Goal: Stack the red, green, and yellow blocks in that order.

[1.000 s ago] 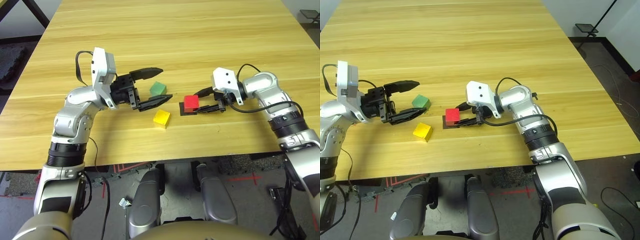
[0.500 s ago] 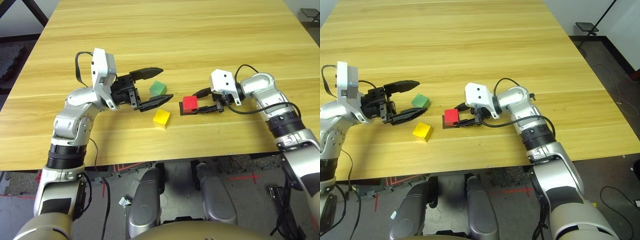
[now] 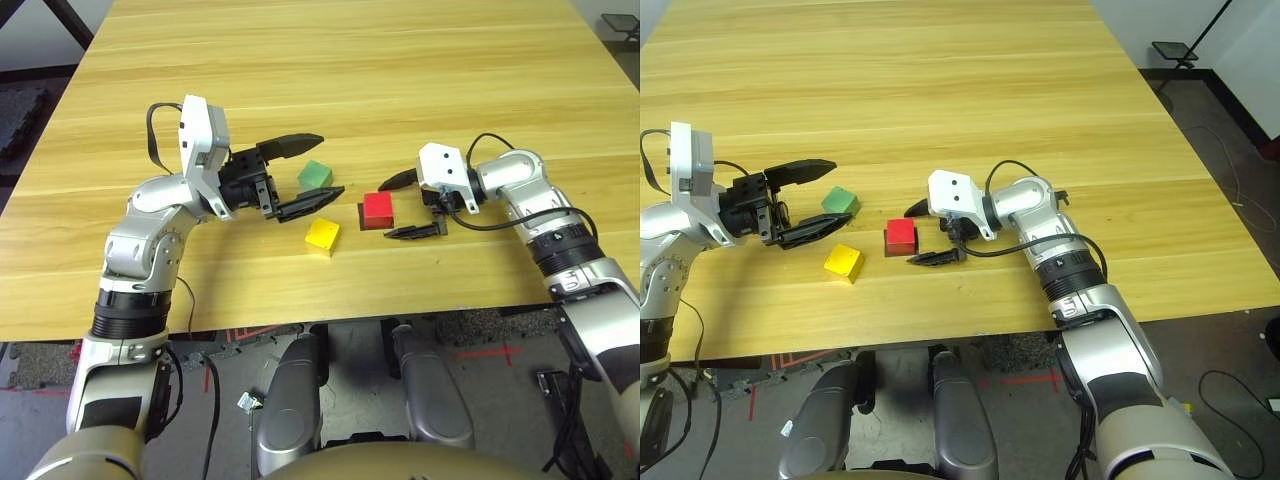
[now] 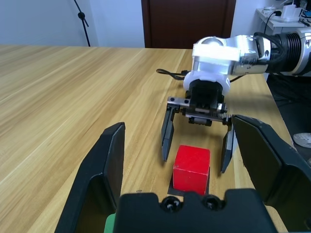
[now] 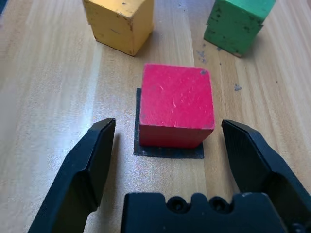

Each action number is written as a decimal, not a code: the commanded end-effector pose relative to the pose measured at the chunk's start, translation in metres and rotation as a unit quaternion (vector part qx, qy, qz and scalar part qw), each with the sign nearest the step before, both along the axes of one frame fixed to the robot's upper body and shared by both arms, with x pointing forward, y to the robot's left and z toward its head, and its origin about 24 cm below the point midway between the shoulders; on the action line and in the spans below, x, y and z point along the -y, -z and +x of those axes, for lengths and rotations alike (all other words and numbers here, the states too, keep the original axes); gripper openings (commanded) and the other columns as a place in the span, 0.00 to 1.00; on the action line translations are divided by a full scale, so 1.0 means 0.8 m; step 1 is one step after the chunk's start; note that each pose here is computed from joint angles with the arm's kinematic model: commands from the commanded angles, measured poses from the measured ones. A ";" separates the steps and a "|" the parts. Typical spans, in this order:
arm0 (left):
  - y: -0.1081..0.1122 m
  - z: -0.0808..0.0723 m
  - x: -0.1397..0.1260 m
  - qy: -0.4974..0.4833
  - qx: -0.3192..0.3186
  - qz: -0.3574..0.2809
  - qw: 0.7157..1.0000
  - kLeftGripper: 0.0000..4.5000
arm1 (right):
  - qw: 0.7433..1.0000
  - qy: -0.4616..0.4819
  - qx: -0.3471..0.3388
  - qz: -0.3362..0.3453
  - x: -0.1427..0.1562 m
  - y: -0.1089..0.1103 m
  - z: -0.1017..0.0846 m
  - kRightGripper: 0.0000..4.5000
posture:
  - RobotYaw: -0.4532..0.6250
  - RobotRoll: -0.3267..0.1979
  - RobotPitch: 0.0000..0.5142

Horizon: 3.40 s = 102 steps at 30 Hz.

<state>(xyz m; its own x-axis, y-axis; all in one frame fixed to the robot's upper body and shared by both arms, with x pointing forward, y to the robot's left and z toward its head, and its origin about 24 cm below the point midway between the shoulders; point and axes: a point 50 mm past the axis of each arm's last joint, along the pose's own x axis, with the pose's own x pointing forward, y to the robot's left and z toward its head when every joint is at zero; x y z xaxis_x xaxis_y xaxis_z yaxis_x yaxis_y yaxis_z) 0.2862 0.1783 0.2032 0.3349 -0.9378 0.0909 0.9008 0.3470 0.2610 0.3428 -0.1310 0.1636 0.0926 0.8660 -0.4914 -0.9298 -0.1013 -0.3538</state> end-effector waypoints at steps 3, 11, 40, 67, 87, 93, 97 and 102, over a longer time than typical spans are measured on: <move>0.005 0.001 -0.002 0.004 -0.007 -0.002 1.000 1.00 | 0.999 -0.028 -0.001 0.017 0.014 -0.034 -0.009 1.00 | 0.75 0.69 0.50; 0.008 0.010 0.000 -0.016 -0.024 -0.003 1.000 1.00 | 1.000 -0.002 0.005 0.015 0.052 -0.061 -0.021 1.00 | 0.72 0.69 0.46; 0.020 -0.015 0.011 -0.348 -0.149 0.065 0.923 1.00 | 0.980 0.177 0.019 0.088 0.114 -0.078 -0.052 1.00 | 0.71 0.73 0.46; 0.040 0.006 0.035 -0.373 -0.177 0.109 0.904 1.00 | 0.978 0.177 0.006 0.105 0.105 -0.068 -0.052 1.00 | 0.69 0.73 0.47; 0.063 0.030 0.038 -0.387 -0.183 0.130 0.894 1.00 | 0.977 0.183 0.006 0.113 0.103 -0.063 -0.054 1.00 | 0.68 0.74 0.49; 0.062 0.036 0.032 -0.398 -0.175 0.125 0.892 1.00 | 0.976 0.184 0.007 0.113 0.103 -0.062 -0.053 1.00 | 0.67 0.73 0.48; 0.063 0.038 0.031 -0.399 -0.171 0.124 0.892 0.86 | 0.976 0.186 0.009 0.115 0.103 -0.062 -0.052 1.00 | 0.67 0.74 0.48; 0.064 0.039 0.029 -0.395 -0.171 0.124 0.894 0.46 | 0.975 0.187 0.012 0.117 0.102 -0.062 -0.051 1.00 | 0.68 0.75 0.48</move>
<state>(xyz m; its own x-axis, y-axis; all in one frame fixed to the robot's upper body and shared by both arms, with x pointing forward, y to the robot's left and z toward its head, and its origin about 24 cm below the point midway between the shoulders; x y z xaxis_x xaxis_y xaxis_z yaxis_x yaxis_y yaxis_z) 0.3164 0.1522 0.1544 0.8703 -0.3802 -0.3132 0.4446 0.8800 0.1672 0.3032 -0.2144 0.2135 0.4417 0.8508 -0.2848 -0.8755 0.3395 -0.3438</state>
